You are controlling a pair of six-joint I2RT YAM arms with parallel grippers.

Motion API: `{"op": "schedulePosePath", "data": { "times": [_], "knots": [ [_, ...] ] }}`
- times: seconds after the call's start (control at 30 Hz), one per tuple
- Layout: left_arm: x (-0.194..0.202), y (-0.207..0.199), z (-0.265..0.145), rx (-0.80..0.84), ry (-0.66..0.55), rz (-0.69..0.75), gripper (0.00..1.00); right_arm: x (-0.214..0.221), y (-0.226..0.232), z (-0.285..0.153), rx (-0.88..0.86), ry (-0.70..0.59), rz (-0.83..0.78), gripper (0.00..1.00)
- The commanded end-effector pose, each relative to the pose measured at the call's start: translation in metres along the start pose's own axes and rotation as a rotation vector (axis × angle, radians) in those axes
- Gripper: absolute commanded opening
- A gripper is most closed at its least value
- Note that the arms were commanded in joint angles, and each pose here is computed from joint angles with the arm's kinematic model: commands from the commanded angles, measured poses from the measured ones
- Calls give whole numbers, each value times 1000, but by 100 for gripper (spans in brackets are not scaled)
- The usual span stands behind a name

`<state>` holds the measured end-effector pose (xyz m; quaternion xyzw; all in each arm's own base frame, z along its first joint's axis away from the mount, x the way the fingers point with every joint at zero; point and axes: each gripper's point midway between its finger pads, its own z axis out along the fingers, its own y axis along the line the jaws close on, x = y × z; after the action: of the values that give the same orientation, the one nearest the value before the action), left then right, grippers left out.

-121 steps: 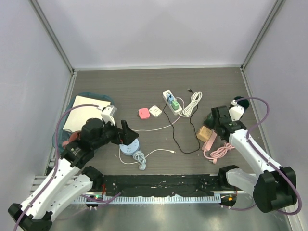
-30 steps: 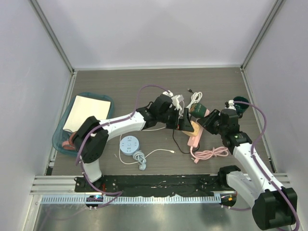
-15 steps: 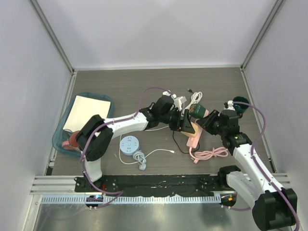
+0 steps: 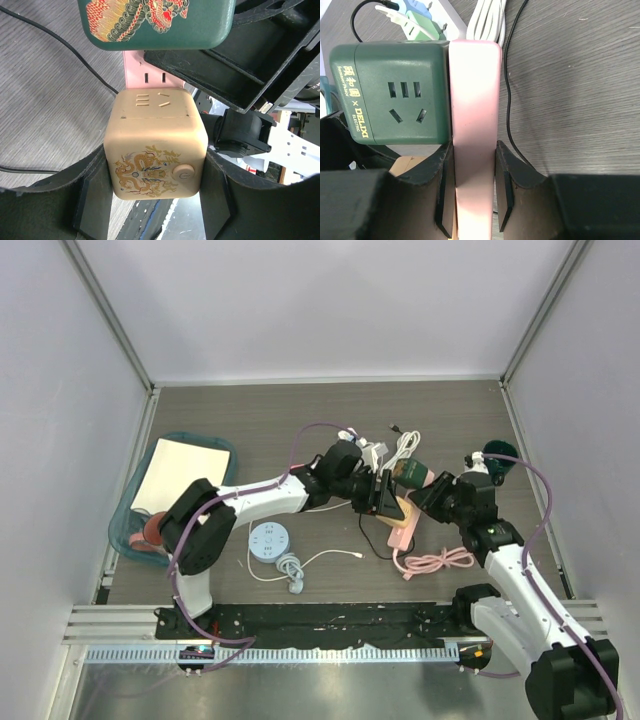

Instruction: Pull the plug off the socket

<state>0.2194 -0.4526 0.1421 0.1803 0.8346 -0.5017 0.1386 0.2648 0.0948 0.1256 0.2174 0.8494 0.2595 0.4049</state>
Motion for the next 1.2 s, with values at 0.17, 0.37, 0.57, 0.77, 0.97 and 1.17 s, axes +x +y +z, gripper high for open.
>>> {"op": "schedulePosePath", "data": {
  "times": [0.17,0.37,0.57,0.77,0.97,1.17],
  "knots": [
    [-20,-34,-23,79,-80,63,0,-17,-10,-8,43,-86,-171,1],
    [-21,-27,-30,57,-97,60,0,-13,-19,-4,65,-89,-150,1],
    [-24,-22,-42,48,-124,60,0,-14,-31,-2,128,-99,-149,1],
    [-22,-12,-50,34,-134,40,0,-12,-48,-2,205,-96,-180,1],
    [-20,-12,-53,36,-136,42,0,-13,-56,-1,244,-98,-179,1],
    [-27,-12,-64,33,-150,52,0,-11,-61,4,269,-79,-185,1]
  ]
}}
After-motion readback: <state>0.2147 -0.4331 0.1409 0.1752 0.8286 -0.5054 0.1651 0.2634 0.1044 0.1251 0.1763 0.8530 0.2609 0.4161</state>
